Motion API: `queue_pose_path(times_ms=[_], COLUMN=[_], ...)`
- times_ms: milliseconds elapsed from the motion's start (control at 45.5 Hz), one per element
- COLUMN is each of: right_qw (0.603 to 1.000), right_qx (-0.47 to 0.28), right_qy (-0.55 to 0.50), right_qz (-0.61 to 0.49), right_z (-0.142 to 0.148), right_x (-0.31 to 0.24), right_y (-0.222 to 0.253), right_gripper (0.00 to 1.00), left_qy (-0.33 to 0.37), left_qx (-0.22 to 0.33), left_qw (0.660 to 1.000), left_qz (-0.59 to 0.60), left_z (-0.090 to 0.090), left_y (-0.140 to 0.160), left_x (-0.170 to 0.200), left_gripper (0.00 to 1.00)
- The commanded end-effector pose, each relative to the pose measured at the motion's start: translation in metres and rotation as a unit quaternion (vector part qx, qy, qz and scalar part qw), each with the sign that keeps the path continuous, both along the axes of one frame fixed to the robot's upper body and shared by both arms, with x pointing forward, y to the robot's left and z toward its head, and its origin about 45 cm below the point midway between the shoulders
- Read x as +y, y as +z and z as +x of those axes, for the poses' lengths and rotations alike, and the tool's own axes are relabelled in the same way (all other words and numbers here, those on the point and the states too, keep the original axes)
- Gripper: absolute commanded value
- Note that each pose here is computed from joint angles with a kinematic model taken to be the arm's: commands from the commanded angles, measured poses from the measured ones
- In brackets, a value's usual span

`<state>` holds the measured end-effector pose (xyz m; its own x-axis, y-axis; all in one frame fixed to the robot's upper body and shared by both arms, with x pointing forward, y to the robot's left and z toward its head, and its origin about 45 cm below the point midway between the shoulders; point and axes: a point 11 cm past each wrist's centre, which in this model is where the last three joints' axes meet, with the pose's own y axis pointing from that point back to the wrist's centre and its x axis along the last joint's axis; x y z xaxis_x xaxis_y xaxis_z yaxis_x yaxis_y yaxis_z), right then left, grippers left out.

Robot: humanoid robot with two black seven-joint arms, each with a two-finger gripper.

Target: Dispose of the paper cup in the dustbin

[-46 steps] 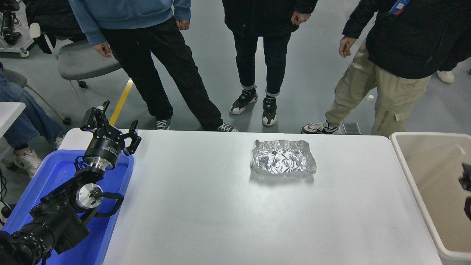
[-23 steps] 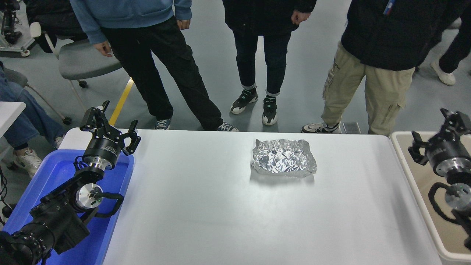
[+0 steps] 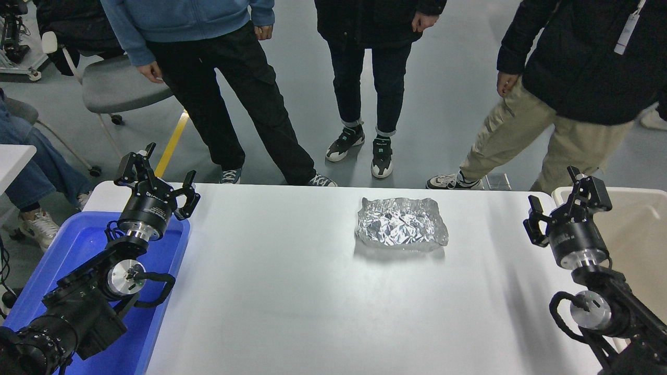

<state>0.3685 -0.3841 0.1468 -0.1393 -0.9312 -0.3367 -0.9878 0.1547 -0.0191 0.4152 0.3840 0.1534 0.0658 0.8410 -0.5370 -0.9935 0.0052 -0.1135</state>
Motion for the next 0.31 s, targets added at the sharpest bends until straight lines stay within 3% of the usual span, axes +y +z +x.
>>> queue_pose_path(times_ms=[0, 286], right_qw=[1.0, 1.0], right_qx=[-0.001, 0.004], right_qy=[0.004, 0.013], right_qz=[0.005, 0.005], right_z=[-0.0071, -0.0078], right_x=[0.0096, 0.016], right_y=[-0.0082, -0.0129], right_gripper=[0.99, 0.99], left_qy=[0.0, 0.0], left_qx=[0.001, 0.0], left_qw=[1.0, 1.0], left_qz=[0.0, 0.0], left_z=[0.0, 0.0], left_y=[-0.0001, 0.0], left_x=[-0.0001, 0.0], left_gripper=[1.0, 1.0])
